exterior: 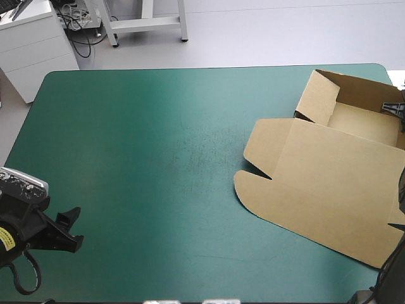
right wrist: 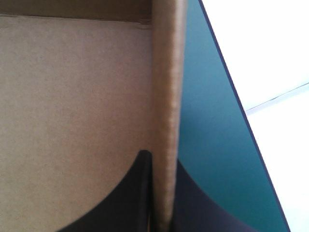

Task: Fold the box

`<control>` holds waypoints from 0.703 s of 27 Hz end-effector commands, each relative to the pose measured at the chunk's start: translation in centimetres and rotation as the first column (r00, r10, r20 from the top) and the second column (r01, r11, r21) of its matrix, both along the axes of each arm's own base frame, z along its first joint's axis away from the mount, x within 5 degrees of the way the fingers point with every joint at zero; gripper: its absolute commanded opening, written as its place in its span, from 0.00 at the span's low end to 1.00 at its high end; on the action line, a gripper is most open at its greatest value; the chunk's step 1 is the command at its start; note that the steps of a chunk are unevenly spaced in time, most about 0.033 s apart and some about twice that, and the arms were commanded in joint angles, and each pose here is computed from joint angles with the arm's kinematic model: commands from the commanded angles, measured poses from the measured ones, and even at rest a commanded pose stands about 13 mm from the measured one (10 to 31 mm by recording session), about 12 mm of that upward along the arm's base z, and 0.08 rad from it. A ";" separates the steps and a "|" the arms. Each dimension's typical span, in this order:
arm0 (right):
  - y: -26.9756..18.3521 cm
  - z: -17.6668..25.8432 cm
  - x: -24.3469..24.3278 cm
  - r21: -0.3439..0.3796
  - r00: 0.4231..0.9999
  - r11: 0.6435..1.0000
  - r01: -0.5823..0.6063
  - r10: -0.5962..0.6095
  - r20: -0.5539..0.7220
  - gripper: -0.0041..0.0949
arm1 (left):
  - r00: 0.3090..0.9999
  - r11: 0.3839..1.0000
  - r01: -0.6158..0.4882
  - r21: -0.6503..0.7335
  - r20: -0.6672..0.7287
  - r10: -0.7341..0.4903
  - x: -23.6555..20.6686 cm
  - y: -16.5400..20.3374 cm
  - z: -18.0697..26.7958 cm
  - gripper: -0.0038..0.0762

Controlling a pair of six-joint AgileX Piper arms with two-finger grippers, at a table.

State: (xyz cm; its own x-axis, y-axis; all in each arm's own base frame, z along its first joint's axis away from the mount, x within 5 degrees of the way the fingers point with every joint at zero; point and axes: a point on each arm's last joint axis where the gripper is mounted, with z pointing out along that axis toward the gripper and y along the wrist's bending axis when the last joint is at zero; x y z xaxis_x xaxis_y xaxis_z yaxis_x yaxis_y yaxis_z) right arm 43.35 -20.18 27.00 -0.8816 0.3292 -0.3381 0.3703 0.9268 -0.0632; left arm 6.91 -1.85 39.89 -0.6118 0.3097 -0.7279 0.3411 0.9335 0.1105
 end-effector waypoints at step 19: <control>1.7 11.1 -3.5 -0.088 0.954 0.996 -0.016 0.042 0.296 0.64 | 1.000 1.000 -0.005 0.008 -0.018 0.005 -0.3 0.2 0.3 0.59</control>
State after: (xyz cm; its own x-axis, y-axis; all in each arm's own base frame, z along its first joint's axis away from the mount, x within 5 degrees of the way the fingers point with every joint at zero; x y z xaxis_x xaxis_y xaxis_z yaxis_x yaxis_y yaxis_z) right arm 42.20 -19.38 31.52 -0.8396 0.3023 -0.4512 0.3548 0.9343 -0.0343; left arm 6.91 -1.88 39.86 -0.6127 0.3091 -0.7273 0.3426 0.9332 0.1080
